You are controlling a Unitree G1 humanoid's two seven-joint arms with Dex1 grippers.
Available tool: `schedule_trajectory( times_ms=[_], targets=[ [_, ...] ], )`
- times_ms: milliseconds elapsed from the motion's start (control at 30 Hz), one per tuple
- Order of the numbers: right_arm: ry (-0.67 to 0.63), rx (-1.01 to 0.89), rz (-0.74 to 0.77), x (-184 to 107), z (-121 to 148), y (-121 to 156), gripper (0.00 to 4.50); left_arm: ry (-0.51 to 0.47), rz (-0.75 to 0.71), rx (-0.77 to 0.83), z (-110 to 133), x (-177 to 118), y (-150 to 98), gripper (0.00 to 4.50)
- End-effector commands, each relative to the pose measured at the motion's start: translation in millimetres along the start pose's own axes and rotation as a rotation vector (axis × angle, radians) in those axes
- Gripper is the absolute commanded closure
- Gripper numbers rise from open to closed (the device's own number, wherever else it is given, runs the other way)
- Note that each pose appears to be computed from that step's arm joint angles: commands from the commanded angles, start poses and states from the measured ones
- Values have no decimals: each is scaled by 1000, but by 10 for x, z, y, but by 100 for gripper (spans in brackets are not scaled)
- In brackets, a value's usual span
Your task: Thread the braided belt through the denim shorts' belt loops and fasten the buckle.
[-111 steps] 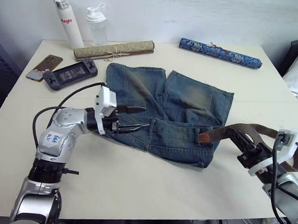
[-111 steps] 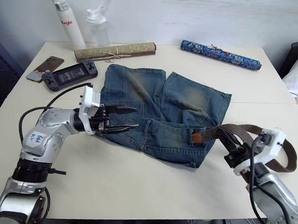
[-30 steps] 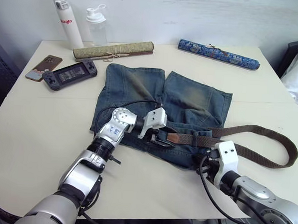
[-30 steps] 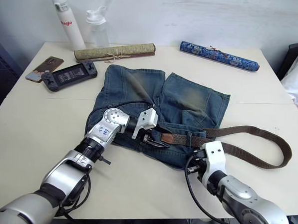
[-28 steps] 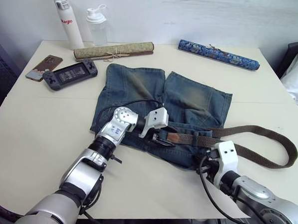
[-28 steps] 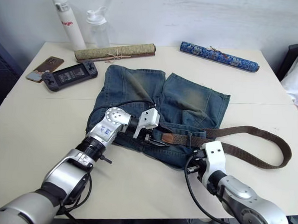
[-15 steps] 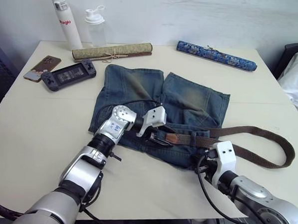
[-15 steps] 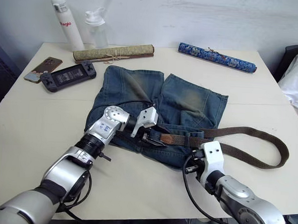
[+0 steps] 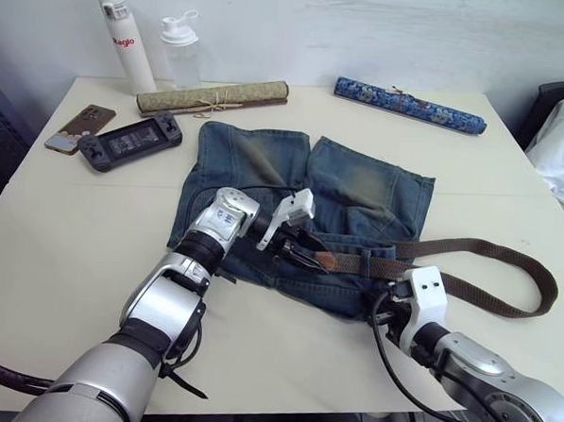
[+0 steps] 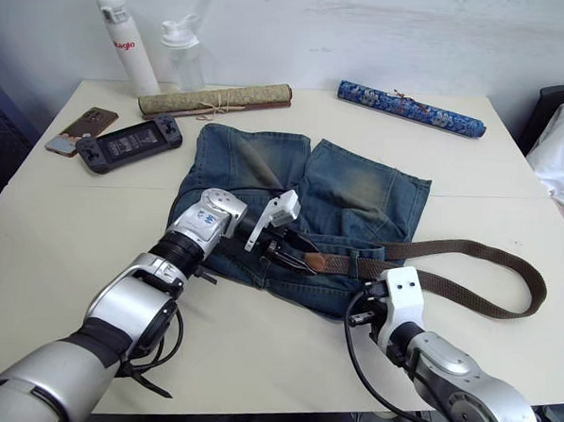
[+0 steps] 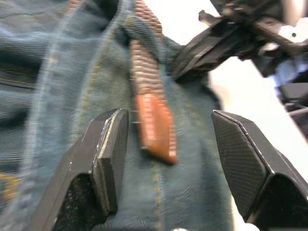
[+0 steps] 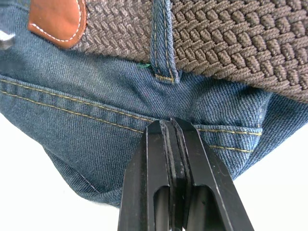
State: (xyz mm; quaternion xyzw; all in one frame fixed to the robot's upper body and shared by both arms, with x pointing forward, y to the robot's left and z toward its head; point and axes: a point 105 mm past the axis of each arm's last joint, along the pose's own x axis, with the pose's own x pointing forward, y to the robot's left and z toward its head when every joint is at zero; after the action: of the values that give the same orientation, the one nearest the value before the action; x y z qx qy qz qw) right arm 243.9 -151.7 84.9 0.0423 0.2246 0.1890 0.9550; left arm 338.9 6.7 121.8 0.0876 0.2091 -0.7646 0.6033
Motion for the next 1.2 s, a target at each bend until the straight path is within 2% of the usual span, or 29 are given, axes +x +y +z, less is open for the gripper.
schedule_trajectory(
  times_ms=[33, 133, 167, 200, 233, 333, 467, 533, 567, 800, 967, 1067, 1200],
  targets=[
    [53, 11, -1, 6, -122, 17, 441, 10, -64, -25, -34, 38, -75, 147],
    [51, 14, -2, 11, -122, 17, 441, -2, -61, -18, 0, 52, -75, 147],
    [51, 13, 3, 14, -123, 26, 450, -9, -52, -22, 14, 61, -63, 187],
    [52, 11, 5, 18, -123, 34, 450, -12, -47, -24, 22, 68, -56, 199],
    [53, 10, 7, 21, -124, 39, 450, -13, -43, -25, 26, 71, -51, 233],
    [51, 9, 11, 32, -116, 51, 450, -18, -32, -37, 30, 82, -36, 360],
    [50, 6, 14, 41, -107, 60, 450, -39, -13, -40, 65, 95, -16, 360],
    [51, 3, 19, 48, -104, 69, 450, -47, 8, -19, 90, 92, 6, 407],
    [51, 3, 20, 53, -103, 72, 450, -54, 23, -17, 110, 86, 24, 445],
    [45, -24, -5, 90, -78, 64, 450, -64, 71, 83, 225, -153, -19, 448],
    [8, -52, -50, 118, 2, 17, 450, -45, 156, 55, 34, -462, -128, 448],
    [0, -50, -63, 131, 18, -3, 450, -66, 204, 11, -42, -584, -217, 448],
    [-8, -69, -89, 140, 34, -38, 450, -148, 264, -20, 32, -771, -355, 448]
  ],
)
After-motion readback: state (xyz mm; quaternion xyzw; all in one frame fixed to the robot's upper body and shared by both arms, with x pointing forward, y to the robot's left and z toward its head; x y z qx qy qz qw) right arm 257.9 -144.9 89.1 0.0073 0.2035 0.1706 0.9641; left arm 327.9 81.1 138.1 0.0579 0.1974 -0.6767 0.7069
